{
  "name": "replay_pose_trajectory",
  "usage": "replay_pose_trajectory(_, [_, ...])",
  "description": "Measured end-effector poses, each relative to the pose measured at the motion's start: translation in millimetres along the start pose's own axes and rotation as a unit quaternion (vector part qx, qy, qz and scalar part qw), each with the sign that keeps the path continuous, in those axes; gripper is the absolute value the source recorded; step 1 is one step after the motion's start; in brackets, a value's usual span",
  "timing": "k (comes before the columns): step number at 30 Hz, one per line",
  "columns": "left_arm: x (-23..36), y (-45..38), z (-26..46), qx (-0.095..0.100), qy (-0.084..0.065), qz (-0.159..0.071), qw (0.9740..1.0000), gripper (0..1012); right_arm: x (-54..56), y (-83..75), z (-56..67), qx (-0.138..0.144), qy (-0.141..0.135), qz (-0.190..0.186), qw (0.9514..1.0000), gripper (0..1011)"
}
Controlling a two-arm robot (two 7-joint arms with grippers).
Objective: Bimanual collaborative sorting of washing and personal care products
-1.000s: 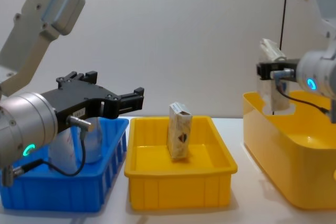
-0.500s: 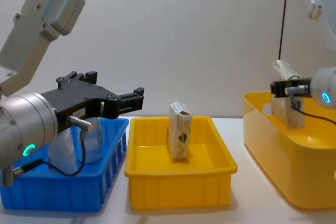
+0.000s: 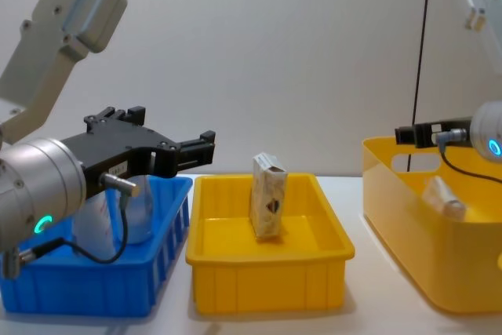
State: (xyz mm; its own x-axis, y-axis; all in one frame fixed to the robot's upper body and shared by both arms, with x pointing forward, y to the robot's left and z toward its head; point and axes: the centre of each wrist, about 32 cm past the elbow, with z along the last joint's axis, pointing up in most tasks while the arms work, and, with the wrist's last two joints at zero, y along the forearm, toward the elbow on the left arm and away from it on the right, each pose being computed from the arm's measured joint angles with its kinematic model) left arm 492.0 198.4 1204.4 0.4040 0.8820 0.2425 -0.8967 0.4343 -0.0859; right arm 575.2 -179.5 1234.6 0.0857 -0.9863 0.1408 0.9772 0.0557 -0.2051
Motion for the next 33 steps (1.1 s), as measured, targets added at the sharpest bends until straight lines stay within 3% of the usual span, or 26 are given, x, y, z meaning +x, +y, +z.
replay_pose_trajectory(8, [0.0,0.0,0.0,0.0,0.0,0.0,1.0,1001,-2.2,-6.4,3.3,0.013,-0.007,0.007,0.9999,1003])
replay_pose_trajectory(19, [-0.1,1.3,1.1,0.006,-0.006,0.012,0.9999,1001,-4.6,-12.0,6.8,0.027,-0.011,0.014,0.9995,1004])
replay_pose_trajectory(33, [5.2,7.1,3.9,0.039,-0.013,0.068,0.9969,1001,-5.4,-14.4,8.2,0.032,-0.014,0.017,0.9992,1004])
